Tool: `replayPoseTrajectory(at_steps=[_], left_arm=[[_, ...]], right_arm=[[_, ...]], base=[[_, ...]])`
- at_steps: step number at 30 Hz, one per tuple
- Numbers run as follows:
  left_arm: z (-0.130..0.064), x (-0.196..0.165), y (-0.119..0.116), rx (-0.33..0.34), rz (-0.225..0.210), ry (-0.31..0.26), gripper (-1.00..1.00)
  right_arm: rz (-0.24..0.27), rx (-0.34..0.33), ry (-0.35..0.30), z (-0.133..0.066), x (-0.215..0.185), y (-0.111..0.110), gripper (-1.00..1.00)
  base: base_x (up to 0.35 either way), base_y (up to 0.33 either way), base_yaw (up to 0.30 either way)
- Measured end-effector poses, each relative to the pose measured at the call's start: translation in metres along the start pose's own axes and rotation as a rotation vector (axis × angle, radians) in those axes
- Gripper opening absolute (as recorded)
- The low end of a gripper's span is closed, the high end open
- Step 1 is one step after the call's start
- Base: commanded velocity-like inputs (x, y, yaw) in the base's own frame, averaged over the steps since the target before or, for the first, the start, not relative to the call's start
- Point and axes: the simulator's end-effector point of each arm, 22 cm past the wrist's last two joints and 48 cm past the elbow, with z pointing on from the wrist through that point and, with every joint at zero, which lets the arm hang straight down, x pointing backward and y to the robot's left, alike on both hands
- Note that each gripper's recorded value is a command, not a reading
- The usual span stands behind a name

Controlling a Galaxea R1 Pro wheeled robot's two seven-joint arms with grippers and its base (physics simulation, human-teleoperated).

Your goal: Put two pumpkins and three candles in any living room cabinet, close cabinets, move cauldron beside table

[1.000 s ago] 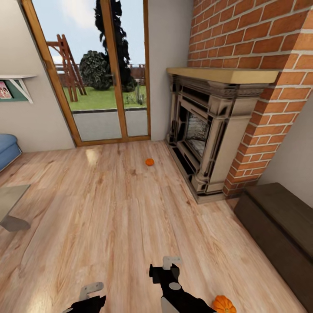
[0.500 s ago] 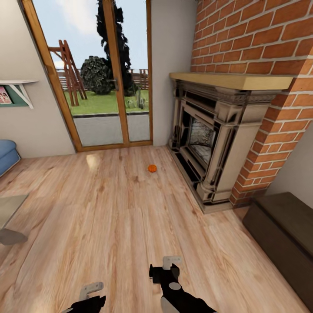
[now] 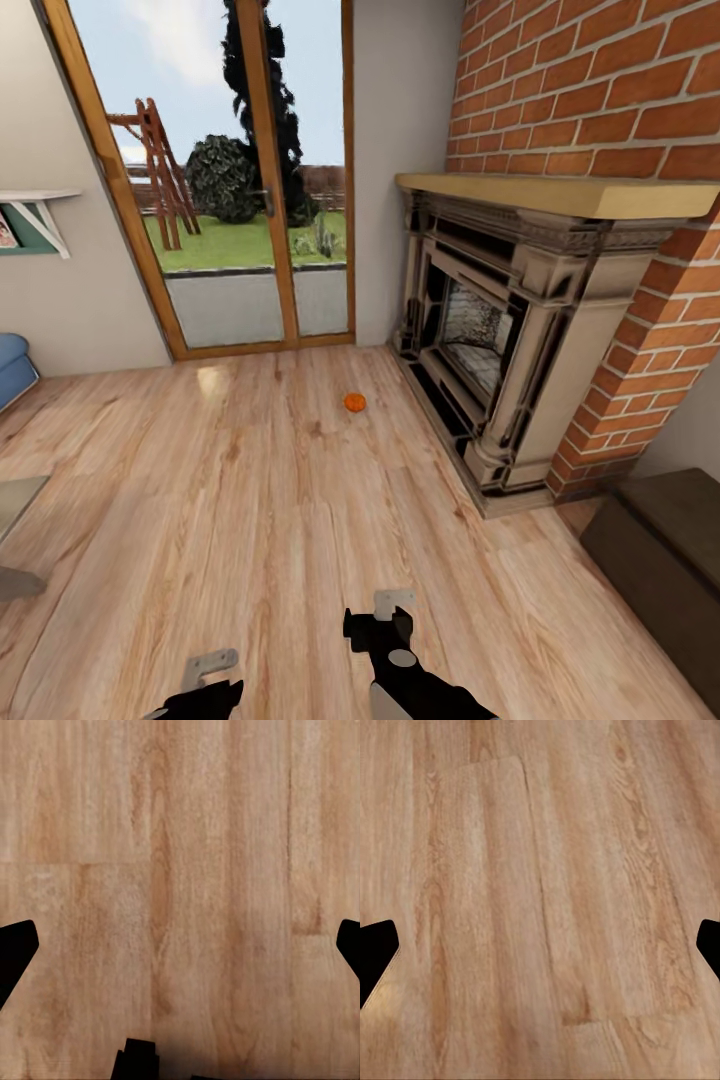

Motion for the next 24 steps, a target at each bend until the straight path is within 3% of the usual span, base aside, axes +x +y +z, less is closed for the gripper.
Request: replayPoseTrajectory(at_steps=[17,24], left_arm=[[0.0000,0.0000,0.0000,0.000,0.000,0.000,1.00],[0.0005,0.0010,0.0001,0.000,0.000,0.002,1.00]], right_arm=[[0.001,0.000,-0.001,0.0000,-0.0002,0.0000,1.00],[0.002,0.001,0.002,0.0005,0.0009,-0.0003,1.00]], base=[[0.295,0.185,-0.002],[0.265,0.165,-0.222]])
